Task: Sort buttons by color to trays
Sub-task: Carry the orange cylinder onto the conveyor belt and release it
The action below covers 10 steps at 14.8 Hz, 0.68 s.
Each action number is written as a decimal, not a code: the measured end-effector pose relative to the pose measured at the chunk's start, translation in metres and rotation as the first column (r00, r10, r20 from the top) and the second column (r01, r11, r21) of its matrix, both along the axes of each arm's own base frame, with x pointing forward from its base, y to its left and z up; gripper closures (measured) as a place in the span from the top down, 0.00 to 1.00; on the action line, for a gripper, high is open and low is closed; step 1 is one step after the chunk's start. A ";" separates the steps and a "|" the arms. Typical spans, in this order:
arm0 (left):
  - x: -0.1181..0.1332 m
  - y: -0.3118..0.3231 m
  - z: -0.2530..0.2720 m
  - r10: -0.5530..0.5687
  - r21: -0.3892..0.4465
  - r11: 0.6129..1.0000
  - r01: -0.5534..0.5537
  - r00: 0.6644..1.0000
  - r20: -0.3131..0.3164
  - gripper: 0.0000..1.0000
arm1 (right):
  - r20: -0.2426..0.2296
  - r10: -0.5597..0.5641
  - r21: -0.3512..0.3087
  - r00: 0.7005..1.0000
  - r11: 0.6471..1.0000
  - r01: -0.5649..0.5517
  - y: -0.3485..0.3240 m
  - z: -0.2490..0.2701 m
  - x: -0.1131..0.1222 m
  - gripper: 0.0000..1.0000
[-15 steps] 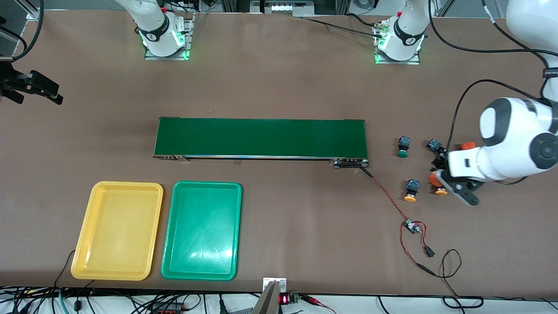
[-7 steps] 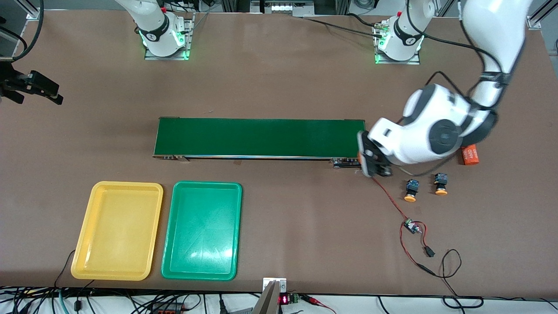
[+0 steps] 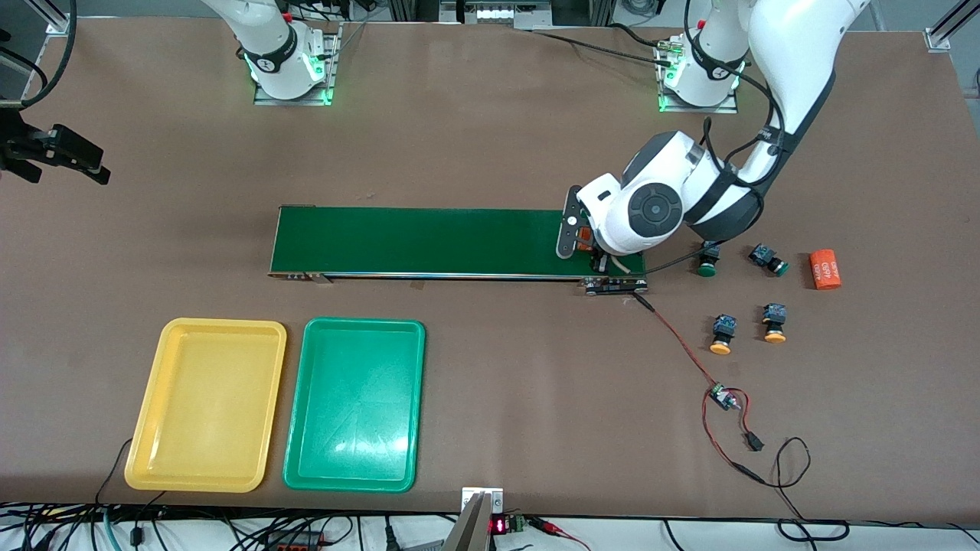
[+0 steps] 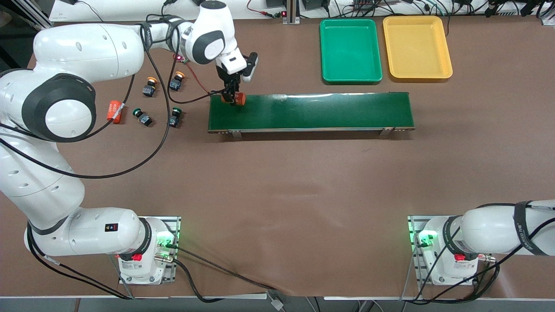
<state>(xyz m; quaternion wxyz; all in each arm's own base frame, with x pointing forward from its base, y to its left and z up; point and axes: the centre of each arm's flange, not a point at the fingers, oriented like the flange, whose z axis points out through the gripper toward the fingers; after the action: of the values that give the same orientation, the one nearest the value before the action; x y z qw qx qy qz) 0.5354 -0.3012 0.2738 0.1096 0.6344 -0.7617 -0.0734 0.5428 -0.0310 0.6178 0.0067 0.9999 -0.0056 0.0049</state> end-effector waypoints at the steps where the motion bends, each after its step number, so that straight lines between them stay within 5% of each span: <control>1: -0.004 0.002 -0.009 -0.003 -0.004 1.000 0.003 1.000 0.001 0.49 | 0.000 0.000 0.000 1.000 1.000 0.000 0.000 0.000 0.000 1.00; 3: -0.009 0.002 -0.016 -0.009 -0.009 1.000 0.009 1.000 0.003 0.49 | 0.000 0.000 0.000 1.000 1.000 0.000 0.000 0.000 0.000 1.00; 9: -0.002 0.006 -0.004 0.008 -0.014 1.000 -0.007 0.999 0.033 0.99 | 0.000 -0.001 0.000 1.000 1.000 0.001 0.000 0.000 0.000 1.00; 10: 0.001 0.011 0.004 0.037 -0.007 0.999 -0.037 0.998 0.046 1.00 | 0.000 -0.001 0.000 1.000 1.000 0.001 -0.001 0.000 0.000 1.00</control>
<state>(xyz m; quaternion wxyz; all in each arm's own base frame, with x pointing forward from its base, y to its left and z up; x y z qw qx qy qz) 0.5369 -0.2906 0.2779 0.0952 0.6497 -0.7523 -0.0541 0.5428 -0.0317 0.6177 0.0067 0.9999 -0.0062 0.0050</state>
